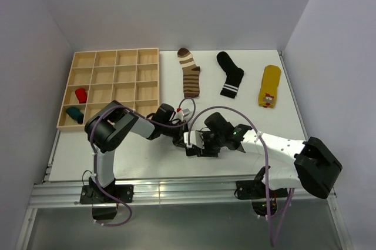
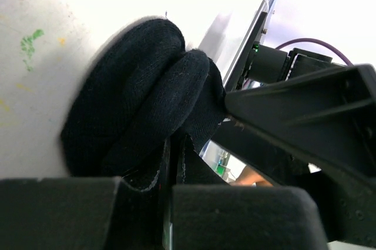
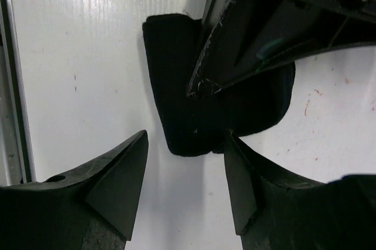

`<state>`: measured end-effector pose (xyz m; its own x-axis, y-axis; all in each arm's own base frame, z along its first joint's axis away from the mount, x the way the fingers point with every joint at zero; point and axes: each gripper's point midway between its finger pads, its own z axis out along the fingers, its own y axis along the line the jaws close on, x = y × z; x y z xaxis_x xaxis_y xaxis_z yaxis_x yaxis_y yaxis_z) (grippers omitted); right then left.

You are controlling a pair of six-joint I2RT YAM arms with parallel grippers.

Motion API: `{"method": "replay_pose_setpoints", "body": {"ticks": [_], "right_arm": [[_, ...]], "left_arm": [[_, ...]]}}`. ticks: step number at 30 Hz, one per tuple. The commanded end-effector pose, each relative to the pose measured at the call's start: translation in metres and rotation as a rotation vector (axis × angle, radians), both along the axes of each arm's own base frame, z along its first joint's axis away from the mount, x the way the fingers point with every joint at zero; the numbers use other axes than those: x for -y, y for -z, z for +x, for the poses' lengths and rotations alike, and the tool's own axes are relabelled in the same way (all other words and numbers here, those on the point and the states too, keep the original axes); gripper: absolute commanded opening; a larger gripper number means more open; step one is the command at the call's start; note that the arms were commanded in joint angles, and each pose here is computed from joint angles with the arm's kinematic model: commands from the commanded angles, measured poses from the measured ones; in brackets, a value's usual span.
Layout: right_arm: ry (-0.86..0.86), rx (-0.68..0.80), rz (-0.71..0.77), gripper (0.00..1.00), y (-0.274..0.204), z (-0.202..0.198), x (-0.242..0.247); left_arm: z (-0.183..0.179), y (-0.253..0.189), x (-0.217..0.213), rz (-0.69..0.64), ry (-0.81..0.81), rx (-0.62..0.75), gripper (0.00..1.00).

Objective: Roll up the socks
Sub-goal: Roll the sock at the center of the board.

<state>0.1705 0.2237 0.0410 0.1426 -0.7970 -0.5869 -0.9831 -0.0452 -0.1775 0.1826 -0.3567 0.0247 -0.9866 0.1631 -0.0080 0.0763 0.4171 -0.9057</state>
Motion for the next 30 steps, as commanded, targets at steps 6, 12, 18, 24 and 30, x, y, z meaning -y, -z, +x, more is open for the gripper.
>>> {"method": "replay_pose_setpoints", "body": {"ticks": [6,12,18,24,30], "right_arm": [[-0.028,0.049,-0.036,0.57,0.012,0.001,-0.012],[-0.021,0.022,-0.066,0.35,0.022,0.001,-0.016],[-0.021,-0.003,-0.135,0.14,0.032,-0.002,-0.006],[-0.013,-0.057,-0.206,0.11,0.040,-0.015,0.017],[-0.019,-0.149,-0.211,0.11,0.036,-0.026,0.023]], "left_arm": [[-0.008,0.026,-0.009,0.071,0.014,-0.039,0.00],[-0.008,0.021,-0.007,0.050,0.039,-0.025,0.00],[0.008,0.004,-0.005,0.032,0.026,0.061,0.23],[0.049,-0.020,-0.016,0.050,-0.084,0.215,0.39],[0.082,-0.046,-0.029,0.025,-0.227,0.284,0.35]]}}
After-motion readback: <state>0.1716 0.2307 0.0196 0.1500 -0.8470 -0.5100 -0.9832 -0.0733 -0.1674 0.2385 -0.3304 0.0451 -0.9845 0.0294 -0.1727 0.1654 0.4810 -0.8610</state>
